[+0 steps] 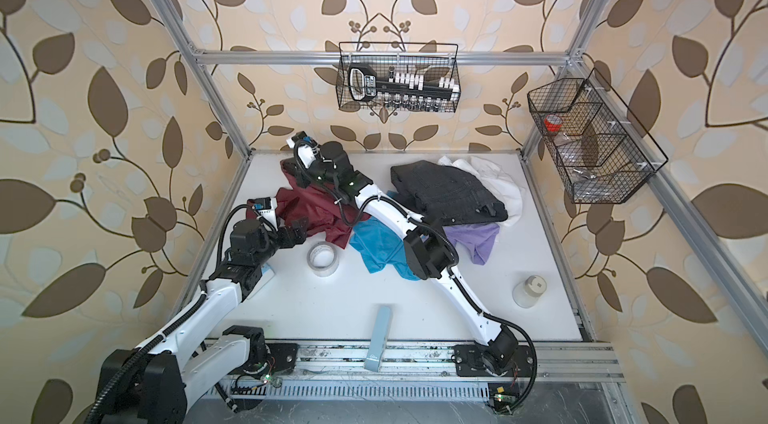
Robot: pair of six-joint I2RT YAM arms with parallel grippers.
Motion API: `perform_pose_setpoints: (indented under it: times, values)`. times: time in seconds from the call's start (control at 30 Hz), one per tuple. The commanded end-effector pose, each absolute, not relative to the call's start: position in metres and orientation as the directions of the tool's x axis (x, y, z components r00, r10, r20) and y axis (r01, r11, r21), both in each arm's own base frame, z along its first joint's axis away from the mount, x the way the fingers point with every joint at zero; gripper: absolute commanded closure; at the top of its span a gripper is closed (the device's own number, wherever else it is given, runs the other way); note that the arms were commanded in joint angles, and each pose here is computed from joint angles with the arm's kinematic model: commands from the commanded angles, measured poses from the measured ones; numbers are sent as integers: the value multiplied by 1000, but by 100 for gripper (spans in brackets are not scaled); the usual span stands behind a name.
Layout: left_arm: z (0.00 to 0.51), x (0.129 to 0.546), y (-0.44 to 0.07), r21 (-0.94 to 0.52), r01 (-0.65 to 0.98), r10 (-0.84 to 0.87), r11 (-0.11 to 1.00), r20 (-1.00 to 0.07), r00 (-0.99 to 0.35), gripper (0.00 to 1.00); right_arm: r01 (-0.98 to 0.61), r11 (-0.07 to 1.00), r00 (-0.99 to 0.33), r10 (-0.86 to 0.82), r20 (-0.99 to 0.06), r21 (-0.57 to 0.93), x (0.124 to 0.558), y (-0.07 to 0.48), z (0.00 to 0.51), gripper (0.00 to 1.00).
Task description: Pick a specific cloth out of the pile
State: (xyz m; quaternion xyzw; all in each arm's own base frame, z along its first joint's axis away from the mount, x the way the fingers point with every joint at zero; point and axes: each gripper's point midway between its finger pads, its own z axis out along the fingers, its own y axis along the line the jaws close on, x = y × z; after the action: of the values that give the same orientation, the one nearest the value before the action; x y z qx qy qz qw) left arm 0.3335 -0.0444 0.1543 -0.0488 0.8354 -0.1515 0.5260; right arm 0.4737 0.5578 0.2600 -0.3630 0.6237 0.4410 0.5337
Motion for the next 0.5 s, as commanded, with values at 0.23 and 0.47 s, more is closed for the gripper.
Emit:
perform_pose_setpoints:
  times: [0.23, 0.47]
  values:
    - [169, 339, -53, -325, 125, -252, 937, -880, -403, 1, -888, 364, -322, -61, -945, 279, 481, 515, 242, 1]
    - [171, 348, -63, -345, 166, -245, 924, -866, -435, 3, -765, 627, -335, -195, -922, 145, 462, 417, 259, 1]
